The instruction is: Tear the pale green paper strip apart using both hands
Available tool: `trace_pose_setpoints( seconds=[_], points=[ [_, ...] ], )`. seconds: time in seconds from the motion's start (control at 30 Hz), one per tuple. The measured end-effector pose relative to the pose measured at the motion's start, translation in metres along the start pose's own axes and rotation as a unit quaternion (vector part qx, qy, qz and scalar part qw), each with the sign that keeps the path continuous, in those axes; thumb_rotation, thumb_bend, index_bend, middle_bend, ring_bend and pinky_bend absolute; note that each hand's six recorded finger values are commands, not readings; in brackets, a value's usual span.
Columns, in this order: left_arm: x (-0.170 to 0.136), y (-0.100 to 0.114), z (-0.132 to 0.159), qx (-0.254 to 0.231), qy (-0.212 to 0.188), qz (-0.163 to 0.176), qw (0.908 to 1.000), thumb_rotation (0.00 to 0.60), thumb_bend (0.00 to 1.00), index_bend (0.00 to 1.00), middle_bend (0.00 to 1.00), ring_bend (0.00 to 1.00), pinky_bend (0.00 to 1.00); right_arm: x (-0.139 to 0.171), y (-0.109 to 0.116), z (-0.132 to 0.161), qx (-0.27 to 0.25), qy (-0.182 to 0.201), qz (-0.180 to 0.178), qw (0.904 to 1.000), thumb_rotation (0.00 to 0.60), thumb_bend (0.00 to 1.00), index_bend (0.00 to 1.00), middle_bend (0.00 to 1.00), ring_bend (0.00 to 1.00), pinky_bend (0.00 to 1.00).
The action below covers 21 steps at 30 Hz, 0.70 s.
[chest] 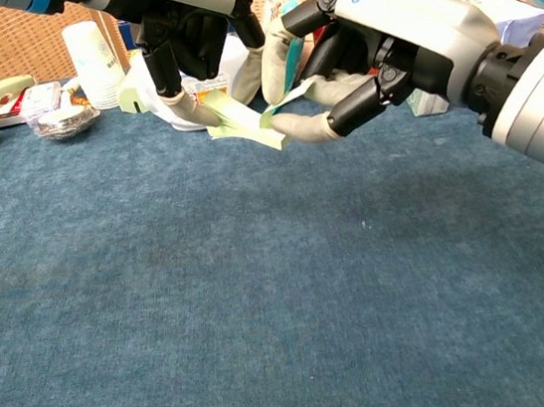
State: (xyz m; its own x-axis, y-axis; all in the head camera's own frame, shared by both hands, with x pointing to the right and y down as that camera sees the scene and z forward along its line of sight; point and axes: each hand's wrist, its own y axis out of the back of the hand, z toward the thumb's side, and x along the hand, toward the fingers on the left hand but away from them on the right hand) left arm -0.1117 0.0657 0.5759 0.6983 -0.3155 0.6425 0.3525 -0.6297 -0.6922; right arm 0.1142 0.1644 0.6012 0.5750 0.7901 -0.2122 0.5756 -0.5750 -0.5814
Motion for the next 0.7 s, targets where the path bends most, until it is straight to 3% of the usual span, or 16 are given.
trace_pose_setpoints(
  seconds=[0.53,0.7],
  points=[
    [-0.0011,0.0010,0.0010,-0.001,-0.001,0.002,1.0000,0.600,0.46,0.66,1.00,1.00,1.00,0.0004,0.0030,-0.0007,0.004,-0.003,-0.014,0.9999,0.600,0.28,0.58,1.00,1.00,0.98],
    [-0.0017,0.0009,0.0006,0.000,0.000,0.001,1.0000,0.600,0.46,0.66,1.00,1.00,1.00,0.0011,0.0040,-0.0008,-0.001,-0.002,-0.020,0.9998,0.600,0.32,0.57,1.00,1.00,0.98]
  ],
)
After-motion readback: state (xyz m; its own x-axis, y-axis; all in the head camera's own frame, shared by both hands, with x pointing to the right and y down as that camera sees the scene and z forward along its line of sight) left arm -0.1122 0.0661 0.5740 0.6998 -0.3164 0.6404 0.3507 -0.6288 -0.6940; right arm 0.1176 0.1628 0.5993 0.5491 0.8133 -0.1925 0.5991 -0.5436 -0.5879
